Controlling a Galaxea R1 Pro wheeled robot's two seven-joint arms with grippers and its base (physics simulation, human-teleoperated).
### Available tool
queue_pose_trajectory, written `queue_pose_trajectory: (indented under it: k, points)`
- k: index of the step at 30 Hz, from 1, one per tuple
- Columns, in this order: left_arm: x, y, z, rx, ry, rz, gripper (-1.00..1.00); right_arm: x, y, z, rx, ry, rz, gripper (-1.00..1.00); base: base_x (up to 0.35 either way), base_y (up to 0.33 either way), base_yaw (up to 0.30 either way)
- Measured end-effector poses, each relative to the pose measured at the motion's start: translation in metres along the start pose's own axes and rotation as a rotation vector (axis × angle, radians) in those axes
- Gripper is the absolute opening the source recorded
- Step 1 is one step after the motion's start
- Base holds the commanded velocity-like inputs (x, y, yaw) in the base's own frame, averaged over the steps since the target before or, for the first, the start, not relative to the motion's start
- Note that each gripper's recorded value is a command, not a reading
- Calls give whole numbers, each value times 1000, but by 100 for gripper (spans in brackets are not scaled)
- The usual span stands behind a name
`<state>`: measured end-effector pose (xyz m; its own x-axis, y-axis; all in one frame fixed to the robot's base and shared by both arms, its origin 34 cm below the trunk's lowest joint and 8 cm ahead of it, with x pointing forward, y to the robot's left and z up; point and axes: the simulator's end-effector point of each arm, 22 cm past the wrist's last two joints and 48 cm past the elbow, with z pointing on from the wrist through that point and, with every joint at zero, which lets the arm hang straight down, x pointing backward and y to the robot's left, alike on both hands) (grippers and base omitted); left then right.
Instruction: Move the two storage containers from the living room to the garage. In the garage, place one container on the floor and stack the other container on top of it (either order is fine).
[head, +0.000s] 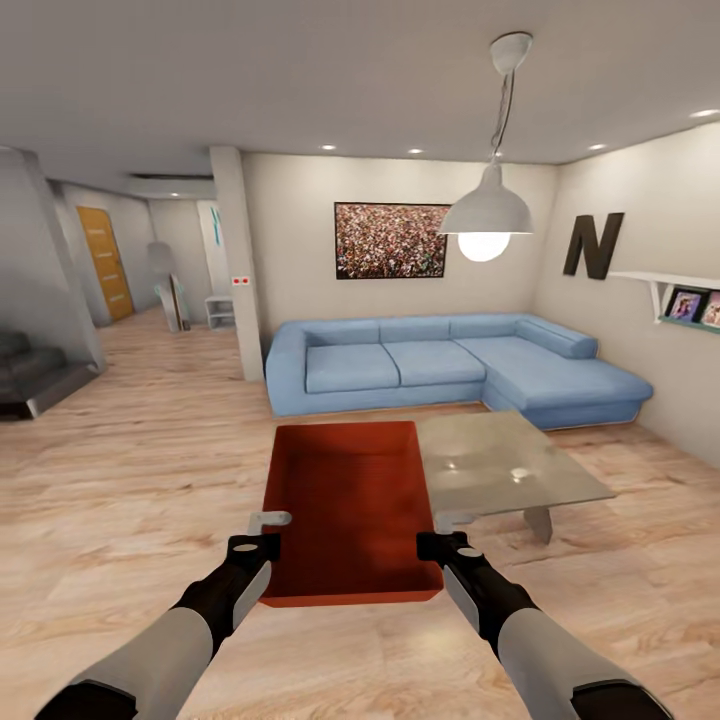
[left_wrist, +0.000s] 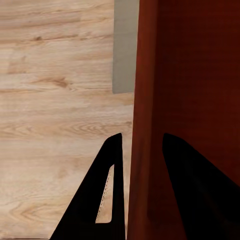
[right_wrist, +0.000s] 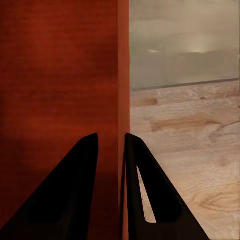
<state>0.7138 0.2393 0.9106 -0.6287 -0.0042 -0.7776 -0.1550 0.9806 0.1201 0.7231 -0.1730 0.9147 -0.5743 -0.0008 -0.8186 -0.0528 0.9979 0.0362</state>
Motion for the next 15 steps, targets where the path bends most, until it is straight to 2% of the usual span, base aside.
queue_pose_trajectory:
  k: [15]
  points:
    - [0,0,0,0,0,0,-100,0,0,0,0,0,0,-100,0,0,300]
